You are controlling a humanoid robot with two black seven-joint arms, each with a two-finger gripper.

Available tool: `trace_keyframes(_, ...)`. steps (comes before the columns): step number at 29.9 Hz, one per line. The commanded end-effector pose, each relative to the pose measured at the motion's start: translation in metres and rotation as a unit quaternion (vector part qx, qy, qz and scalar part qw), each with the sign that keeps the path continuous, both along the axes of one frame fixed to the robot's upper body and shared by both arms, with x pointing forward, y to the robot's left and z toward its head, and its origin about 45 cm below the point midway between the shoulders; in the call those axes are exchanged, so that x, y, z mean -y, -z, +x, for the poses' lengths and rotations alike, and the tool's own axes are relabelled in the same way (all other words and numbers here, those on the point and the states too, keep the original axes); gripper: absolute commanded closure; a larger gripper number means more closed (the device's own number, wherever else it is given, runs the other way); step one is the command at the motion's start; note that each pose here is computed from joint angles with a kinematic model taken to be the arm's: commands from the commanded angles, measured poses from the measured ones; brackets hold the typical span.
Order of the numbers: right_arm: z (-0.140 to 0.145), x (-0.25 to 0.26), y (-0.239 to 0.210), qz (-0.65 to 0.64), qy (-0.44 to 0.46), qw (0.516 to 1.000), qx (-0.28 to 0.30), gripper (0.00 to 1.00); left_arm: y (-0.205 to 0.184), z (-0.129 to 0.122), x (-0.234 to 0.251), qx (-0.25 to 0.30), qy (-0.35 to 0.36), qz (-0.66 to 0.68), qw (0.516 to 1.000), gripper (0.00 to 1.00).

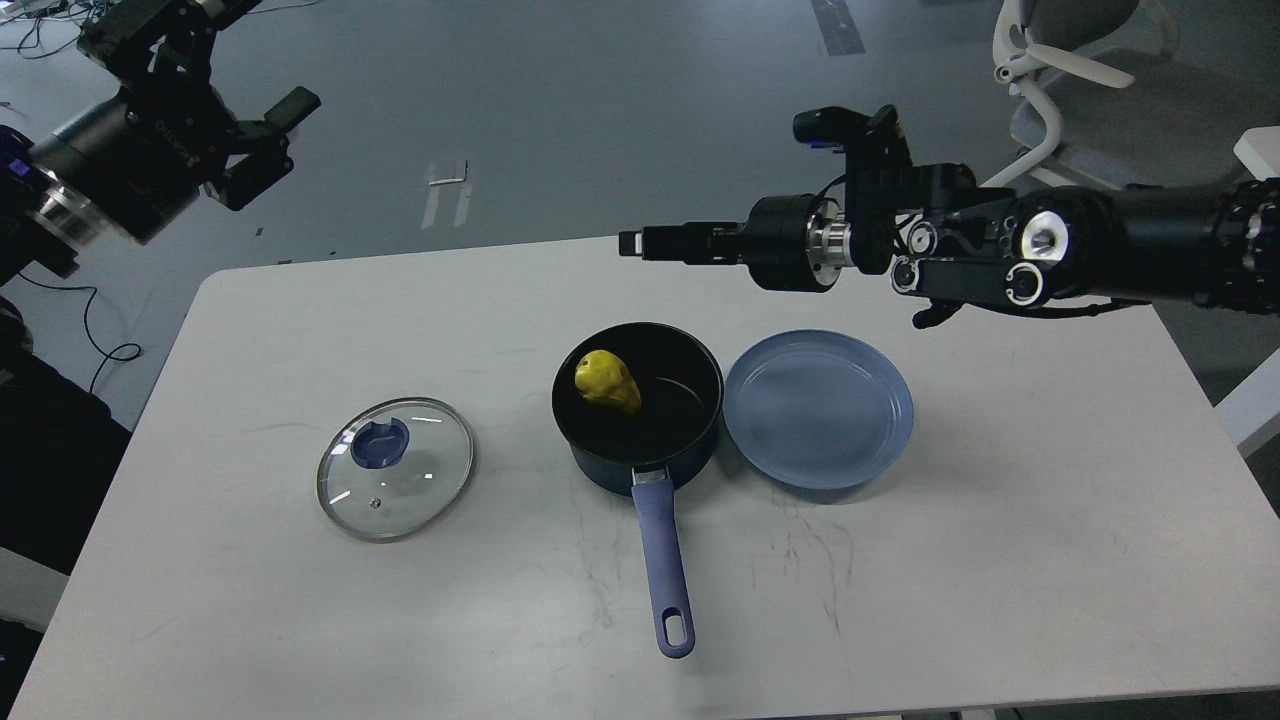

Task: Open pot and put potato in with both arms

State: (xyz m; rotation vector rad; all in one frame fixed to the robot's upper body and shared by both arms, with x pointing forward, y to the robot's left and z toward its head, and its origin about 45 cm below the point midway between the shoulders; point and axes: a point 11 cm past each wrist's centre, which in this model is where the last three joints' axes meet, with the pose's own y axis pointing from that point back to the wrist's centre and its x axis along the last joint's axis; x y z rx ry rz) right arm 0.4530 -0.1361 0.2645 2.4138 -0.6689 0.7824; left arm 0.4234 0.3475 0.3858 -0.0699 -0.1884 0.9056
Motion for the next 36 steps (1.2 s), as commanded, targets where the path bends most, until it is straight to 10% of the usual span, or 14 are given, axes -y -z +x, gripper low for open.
trace_keyframes(1,0.008,0.036,-0.004,0.118,0.085,0.988,-0.045,0.01,0.01,-0.001,0.001,-0.01,-0.002,-0.008,1.0,0.02)
trace_keyframes(18,-0.013,0.152,0.05,0.529,0.307,0.76,-0.22,0.0,0.077,0.009,0.014,-0.06,-0.055,-0.117,0.99,0.02)
trace_keyframes(36,-0.04,0.168,0.079,0.55,0.297,0.737,-0.26,0.0,0.138,-0.007,0.021,-0.129,-0.078,-0.196,0.969,0.02)
